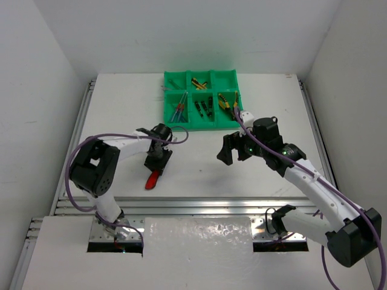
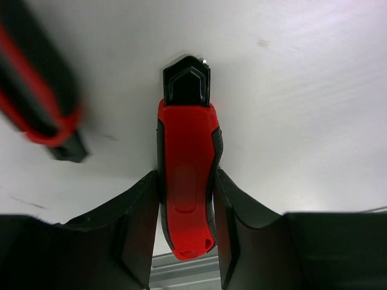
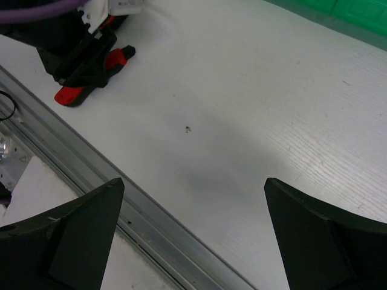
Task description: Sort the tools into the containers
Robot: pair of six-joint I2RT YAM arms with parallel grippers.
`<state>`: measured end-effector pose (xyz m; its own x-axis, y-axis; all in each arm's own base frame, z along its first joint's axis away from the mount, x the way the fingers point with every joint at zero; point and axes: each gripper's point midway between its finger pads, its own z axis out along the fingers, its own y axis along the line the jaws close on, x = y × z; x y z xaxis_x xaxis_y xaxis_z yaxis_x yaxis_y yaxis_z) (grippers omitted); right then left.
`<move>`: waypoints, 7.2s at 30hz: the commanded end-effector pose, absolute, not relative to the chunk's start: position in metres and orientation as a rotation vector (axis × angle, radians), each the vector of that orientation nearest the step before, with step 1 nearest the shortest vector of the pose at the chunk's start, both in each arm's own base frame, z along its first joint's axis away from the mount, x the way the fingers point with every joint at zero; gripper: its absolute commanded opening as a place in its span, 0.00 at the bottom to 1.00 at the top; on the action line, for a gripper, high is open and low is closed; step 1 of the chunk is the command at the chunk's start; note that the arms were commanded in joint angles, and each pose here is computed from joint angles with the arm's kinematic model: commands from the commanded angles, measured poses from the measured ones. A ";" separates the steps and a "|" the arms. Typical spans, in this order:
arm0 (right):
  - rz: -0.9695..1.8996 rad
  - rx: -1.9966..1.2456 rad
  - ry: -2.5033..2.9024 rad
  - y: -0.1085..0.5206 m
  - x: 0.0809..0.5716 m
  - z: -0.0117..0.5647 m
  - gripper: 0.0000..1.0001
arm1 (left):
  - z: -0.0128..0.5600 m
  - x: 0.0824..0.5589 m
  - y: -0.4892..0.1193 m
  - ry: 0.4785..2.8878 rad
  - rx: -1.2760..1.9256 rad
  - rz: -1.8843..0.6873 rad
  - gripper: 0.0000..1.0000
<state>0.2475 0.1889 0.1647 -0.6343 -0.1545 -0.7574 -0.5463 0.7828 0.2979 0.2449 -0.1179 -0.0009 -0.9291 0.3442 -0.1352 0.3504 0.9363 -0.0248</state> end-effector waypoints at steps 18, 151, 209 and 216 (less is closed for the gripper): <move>1.106 -0.414 1.998 0.250 0.237 0.196 0.99 | 0.185 0.322 -0.277 2.202 0.011 -0.866 0.00; 1.066 0.174 2.109 0.277 0.329 0.170 0.95 | 0.147 0.252 -0.280 2.165 0.268 -1.270 0.00; 0.343 0.166 1.614 0.143 0.718 0.190 0.00 | 0.180 0.237 -0.191 2.146 0.410 -0.659 1.00; 0.354 0.197 1.666 0.147 0.707 0.186 0.00 | 0.182 0.236 -0.190 2.135 0.406 -0.660 1.00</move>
